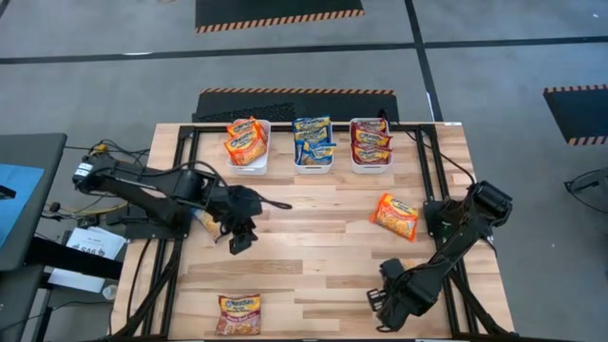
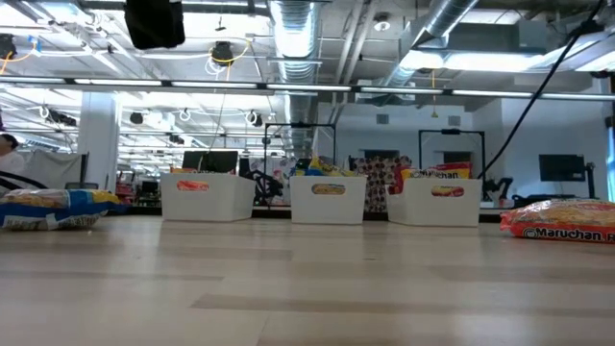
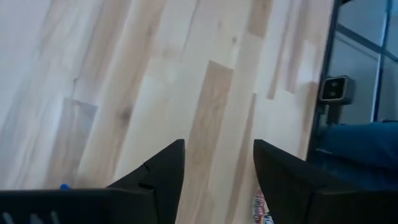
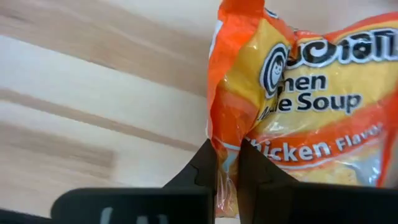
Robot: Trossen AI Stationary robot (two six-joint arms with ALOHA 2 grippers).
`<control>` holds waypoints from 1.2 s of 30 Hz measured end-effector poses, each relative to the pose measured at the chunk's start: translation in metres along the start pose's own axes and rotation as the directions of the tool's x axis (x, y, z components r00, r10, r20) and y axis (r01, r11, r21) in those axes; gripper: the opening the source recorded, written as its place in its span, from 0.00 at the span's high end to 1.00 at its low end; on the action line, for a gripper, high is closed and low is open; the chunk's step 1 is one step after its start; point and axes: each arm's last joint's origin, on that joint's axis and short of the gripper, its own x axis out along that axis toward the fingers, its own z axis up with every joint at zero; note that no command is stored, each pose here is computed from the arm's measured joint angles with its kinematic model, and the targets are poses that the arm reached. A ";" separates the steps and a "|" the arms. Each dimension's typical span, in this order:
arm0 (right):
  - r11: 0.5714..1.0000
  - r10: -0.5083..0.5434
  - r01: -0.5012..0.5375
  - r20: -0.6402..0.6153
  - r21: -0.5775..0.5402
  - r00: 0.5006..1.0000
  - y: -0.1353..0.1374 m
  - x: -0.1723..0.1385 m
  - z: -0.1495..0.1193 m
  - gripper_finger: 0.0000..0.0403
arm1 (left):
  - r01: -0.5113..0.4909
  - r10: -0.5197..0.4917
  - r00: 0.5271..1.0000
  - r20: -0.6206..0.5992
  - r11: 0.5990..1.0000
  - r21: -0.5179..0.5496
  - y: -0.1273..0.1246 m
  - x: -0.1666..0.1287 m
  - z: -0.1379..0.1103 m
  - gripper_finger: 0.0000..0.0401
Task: Sort Maruchan noodles
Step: Put the orange noodle pack into the left white bin
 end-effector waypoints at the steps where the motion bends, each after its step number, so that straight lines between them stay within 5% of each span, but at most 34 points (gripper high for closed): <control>1: 0.999 0.027 -0.026 0.024 -0.020 0.999 0.003 -0.003 0.001 0.90 | -0.007 0.007 1.000 -0.003 1.000 -0.011 0.003 0.001 0.002 0.56; 6: 0.987 0.110 -0.095 0.114 -0.128 0.987 0.020 -0.018 0.016 0.90 | -0.065 0.066 0.998 0.001 0.993 -0.100 0.023 0.011 0.015 0.54; 15: 0.936 0.159 -0.047 0.300 -0.349 0.941 0.051 -0.053 0.071 0.91 | -0.049 0.094 0.986 0.139 0.952 -0.301 0.061 0.009 0.046 0.54; 21: 0.862 0.214 0.035 0.426 -0.505 0.879 0.069 -0.074 0.110 0.91 | 0.079 0.037 0.973 0.226 0.871 -0.484 0.087 -0.001 0.063 0.54; 36: 0.628 0.283 0.341 0.614 -0.699 0.737 0.094 -0.111 0.197 0.91 | 0.198 0.077 0.921 0.381 0.750 -0.631 0.114 -0.016 0.081 0.54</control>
